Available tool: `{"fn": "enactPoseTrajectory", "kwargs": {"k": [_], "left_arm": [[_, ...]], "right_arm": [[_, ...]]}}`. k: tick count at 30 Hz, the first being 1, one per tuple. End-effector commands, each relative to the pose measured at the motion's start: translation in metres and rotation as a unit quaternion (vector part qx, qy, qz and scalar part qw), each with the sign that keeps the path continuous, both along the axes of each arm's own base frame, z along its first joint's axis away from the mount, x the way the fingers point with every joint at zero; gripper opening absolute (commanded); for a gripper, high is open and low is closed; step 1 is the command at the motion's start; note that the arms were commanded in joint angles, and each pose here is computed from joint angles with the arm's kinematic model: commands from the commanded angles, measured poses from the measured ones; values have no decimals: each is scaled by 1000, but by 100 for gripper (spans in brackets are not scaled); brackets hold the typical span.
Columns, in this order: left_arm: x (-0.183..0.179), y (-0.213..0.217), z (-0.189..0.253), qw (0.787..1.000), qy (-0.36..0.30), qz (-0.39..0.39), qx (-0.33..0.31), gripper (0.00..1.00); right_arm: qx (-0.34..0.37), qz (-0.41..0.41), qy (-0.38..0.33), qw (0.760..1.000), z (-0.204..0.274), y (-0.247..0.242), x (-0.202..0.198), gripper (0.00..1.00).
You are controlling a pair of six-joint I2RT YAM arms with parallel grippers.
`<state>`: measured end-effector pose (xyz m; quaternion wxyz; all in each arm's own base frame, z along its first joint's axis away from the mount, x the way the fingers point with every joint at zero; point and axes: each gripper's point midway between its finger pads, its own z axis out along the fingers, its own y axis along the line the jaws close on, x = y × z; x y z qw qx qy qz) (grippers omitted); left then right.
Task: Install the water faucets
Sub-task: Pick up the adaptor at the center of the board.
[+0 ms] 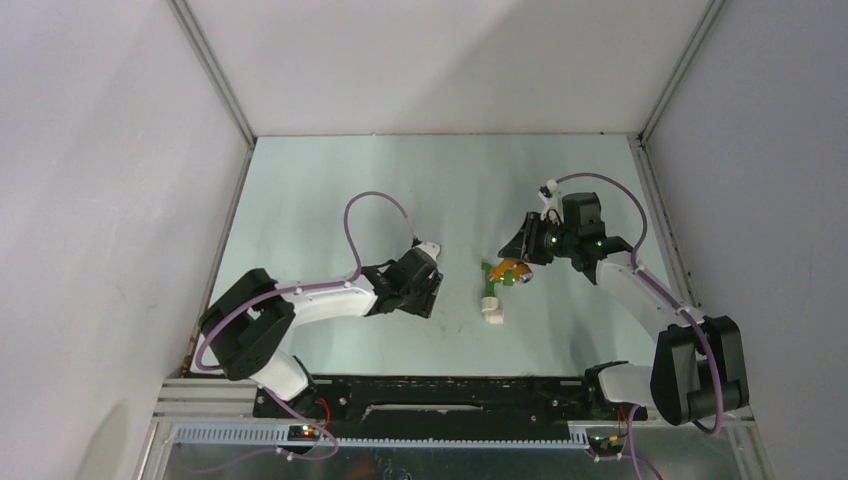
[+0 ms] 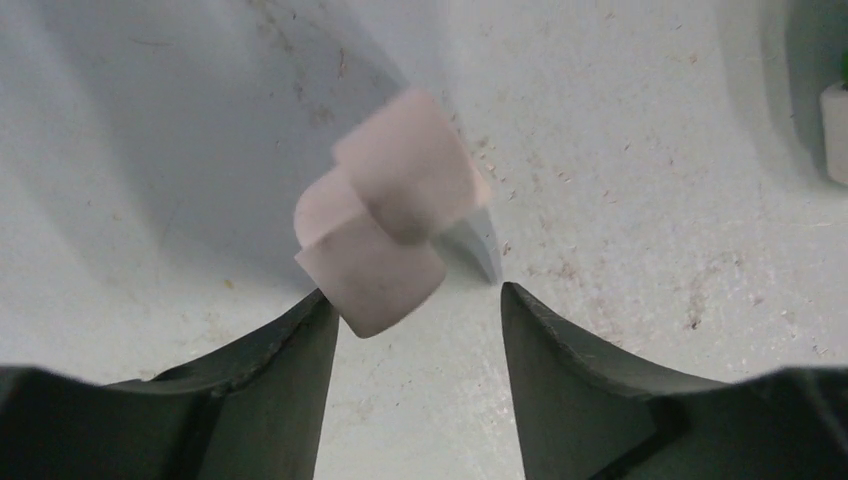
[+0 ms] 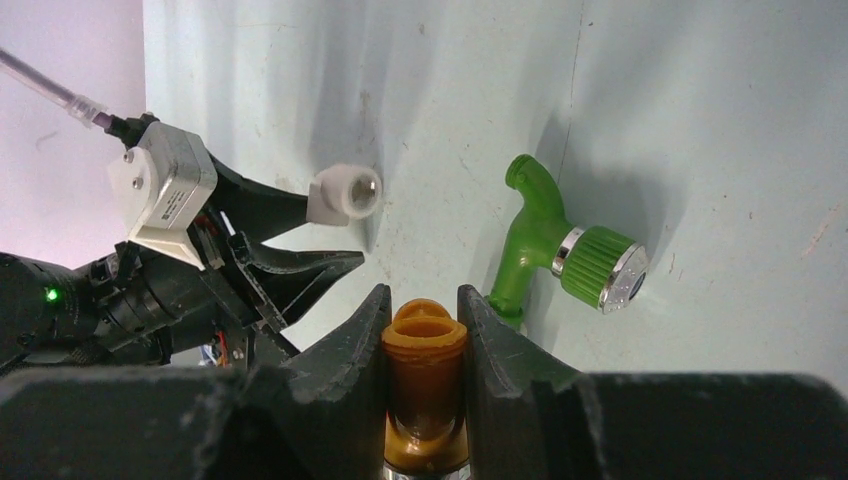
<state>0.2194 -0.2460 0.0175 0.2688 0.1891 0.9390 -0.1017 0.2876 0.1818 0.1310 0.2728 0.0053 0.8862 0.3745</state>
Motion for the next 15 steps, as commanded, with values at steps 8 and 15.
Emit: {"fn": "enactPoseTrajectory", "kwargs": {"k": [8, 15], "left_arm": [[23, -16, 7, 999, -12, -5, -36, 67], [30, -6, 32, 990, 12, 30, -139, 75]], "right_arm": [[13, 17, -27, 999, 21, -3, -7, 0], [16, 22, -24, 999, 18, -1, -5, 0]]}}
